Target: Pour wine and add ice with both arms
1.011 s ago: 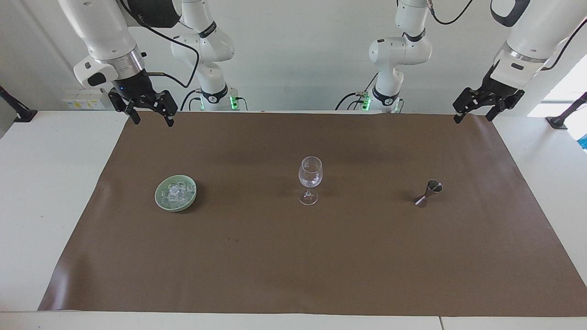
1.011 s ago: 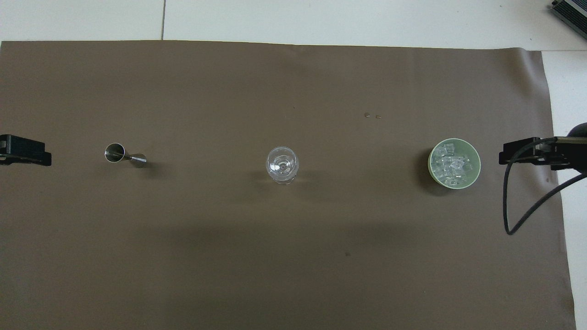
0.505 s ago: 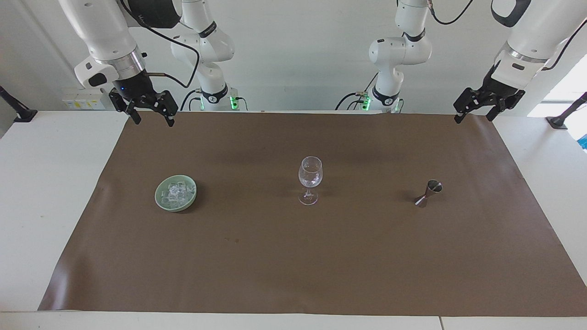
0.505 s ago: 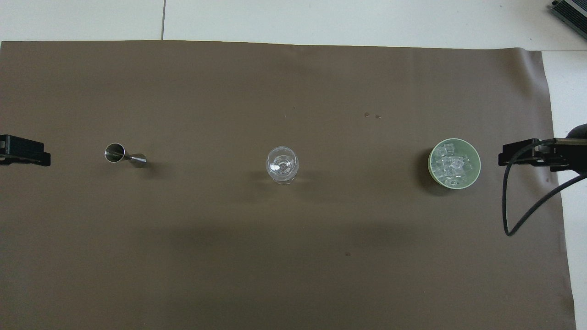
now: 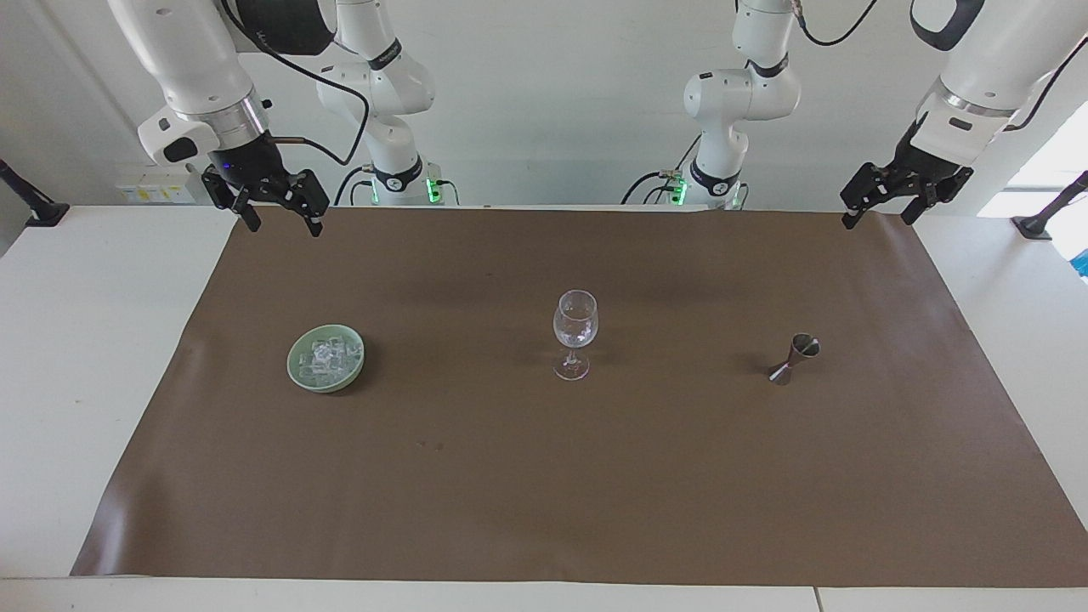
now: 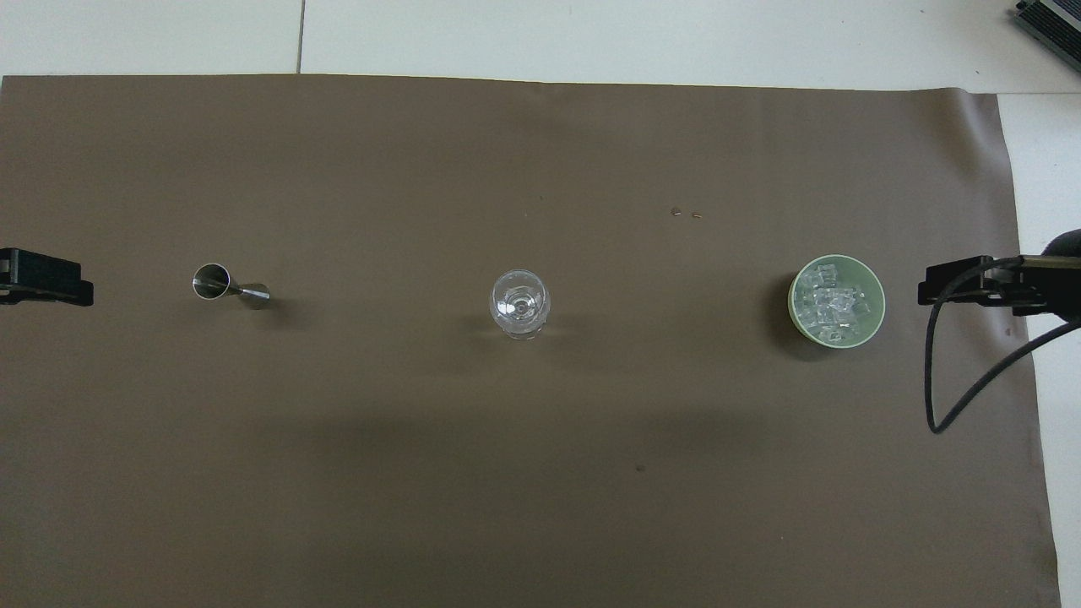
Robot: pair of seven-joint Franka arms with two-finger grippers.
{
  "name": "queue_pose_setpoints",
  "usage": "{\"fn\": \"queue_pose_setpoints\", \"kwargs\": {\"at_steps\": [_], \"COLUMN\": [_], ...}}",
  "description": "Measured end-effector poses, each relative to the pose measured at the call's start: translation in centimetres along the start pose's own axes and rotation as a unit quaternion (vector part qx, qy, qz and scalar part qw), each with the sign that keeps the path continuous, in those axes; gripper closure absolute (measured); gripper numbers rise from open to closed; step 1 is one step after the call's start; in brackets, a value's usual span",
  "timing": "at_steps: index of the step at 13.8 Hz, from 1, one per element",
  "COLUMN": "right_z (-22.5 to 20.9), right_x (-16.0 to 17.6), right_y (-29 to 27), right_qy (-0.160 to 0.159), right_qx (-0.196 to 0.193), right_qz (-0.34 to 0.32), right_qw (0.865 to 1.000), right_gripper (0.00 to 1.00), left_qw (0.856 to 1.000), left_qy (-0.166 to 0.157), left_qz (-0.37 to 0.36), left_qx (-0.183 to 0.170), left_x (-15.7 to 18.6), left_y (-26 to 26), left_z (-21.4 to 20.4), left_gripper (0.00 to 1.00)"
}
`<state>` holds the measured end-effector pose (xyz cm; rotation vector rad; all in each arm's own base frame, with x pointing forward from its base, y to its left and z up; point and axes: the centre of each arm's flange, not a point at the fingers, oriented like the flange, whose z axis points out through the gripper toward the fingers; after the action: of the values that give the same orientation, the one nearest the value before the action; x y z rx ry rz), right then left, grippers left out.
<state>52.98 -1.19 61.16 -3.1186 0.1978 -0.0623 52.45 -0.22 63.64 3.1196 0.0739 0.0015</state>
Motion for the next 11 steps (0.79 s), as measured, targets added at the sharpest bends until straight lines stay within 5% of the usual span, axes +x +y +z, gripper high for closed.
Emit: {"fn": "queue_pose_setpoints", "kwargs": {"at_steps": [7, 11], "right_z": [9.5, 16.2], "right_x": [2.0, 3.8], "right_y": [-1.1, -1.4], "right_qy": [0.056, 0.049], "right_qx": [0.005, 0.0], "right_qz": [-0.009, -0.045], "right_qw": [0.998, 0.998], "right_gripper": [0.0, 0.0], "left_qw": [1.0, 1.0], "left_qy": [0.0, 0.0], "left_qz": [0.0, 0.0], "left_qx": [0.0, 0.0], "left_x": [0.0, 0.0], "left_y": [0.0, 0.0], "left_z": [0.0, 0.0], "left_gripper": [0.0, 0.0]}}
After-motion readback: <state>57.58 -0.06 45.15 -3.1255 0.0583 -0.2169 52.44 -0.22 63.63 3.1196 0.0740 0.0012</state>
